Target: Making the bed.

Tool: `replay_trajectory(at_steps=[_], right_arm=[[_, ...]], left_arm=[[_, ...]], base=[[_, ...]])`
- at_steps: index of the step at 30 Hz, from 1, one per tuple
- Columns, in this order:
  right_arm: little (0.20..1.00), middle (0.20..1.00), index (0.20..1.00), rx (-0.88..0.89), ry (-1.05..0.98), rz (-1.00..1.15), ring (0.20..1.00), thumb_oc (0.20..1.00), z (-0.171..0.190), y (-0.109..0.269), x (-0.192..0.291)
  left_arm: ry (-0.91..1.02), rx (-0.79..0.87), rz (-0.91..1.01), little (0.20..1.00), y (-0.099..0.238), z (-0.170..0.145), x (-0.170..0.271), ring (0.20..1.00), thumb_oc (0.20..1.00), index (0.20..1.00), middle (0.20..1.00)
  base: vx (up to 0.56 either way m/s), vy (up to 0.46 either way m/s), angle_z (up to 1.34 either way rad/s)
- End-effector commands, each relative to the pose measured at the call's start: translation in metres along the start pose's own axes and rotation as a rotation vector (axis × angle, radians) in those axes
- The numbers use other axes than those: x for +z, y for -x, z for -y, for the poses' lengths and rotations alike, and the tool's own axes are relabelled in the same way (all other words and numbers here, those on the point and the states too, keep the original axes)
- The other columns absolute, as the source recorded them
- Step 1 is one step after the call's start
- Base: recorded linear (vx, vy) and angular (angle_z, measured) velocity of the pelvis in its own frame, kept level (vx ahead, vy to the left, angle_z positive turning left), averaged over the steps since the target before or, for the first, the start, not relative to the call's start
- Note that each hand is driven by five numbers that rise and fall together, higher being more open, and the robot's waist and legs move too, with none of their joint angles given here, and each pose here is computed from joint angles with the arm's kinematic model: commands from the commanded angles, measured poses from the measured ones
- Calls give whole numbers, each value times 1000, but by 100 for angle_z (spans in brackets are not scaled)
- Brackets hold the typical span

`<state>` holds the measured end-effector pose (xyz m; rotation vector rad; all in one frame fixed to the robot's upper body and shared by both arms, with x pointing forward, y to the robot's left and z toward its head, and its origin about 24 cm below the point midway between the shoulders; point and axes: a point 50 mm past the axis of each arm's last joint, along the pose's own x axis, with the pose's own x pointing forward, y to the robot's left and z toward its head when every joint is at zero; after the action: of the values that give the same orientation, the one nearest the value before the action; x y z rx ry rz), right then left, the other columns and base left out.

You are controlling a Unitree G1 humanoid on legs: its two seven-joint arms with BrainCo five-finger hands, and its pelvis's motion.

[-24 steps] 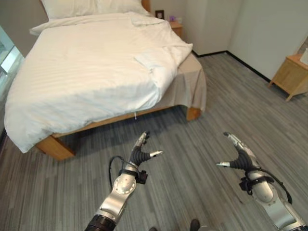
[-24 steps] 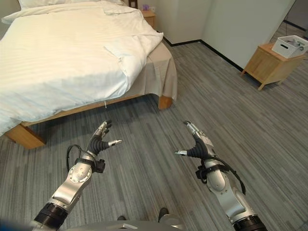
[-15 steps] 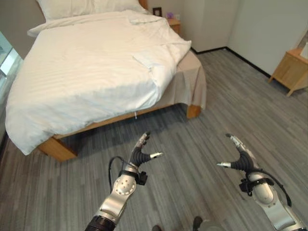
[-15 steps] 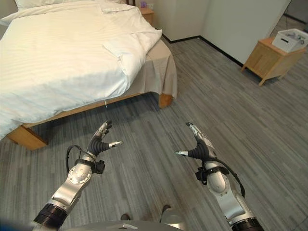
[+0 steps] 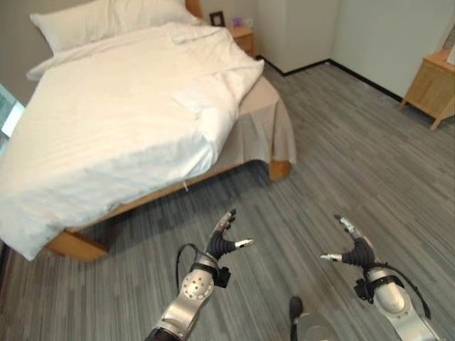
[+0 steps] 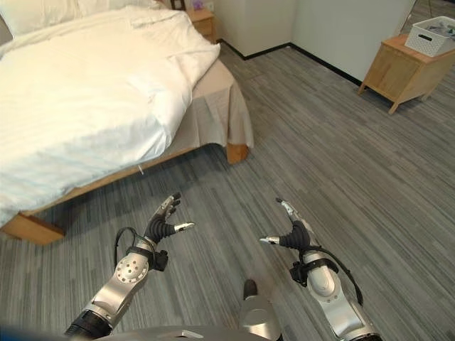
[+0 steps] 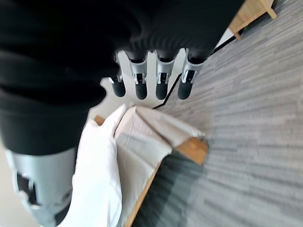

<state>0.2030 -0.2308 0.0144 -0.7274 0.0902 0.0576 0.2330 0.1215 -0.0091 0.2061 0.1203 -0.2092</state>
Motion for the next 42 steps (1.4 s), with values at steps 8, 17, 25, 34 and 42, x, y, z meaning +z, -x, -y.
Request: replay_trajectory(at_steps=[8,17,25,34,42], right_arm=[[1000,1000,1000,-23,44,198,1000,1000,13,-16,38],[1000,1000,1000,-29,74,172,1000,1000,2,-14,34],[1000,1000,1000,-74,41,232,1000,1000,0,-28,53],[1000,1000,1000,-62,30,195,1000,1000,-3,-31,47],[1000,1000,1000,37,-39,147,1000,1000,-23,-16,37]], left_arm=[[99,49,173,1000,-13,-4,36,1000,1000,1000,1000],[138,49,109,1000,-2,0,24,1000,1000,1000,1000],[106,64,184,1000,-13,-16,43,1000,1000,1000,1000],[86,134,309,1000,-19,-38,70,1000,1000,1000,1000],[83,199,317,1000,-20,-45,69,1000,1000,1000,1000]], base=[[368,-104,-45],[480,38,4],[283,-59,18],[268,-257,48],[241,-367,24]])
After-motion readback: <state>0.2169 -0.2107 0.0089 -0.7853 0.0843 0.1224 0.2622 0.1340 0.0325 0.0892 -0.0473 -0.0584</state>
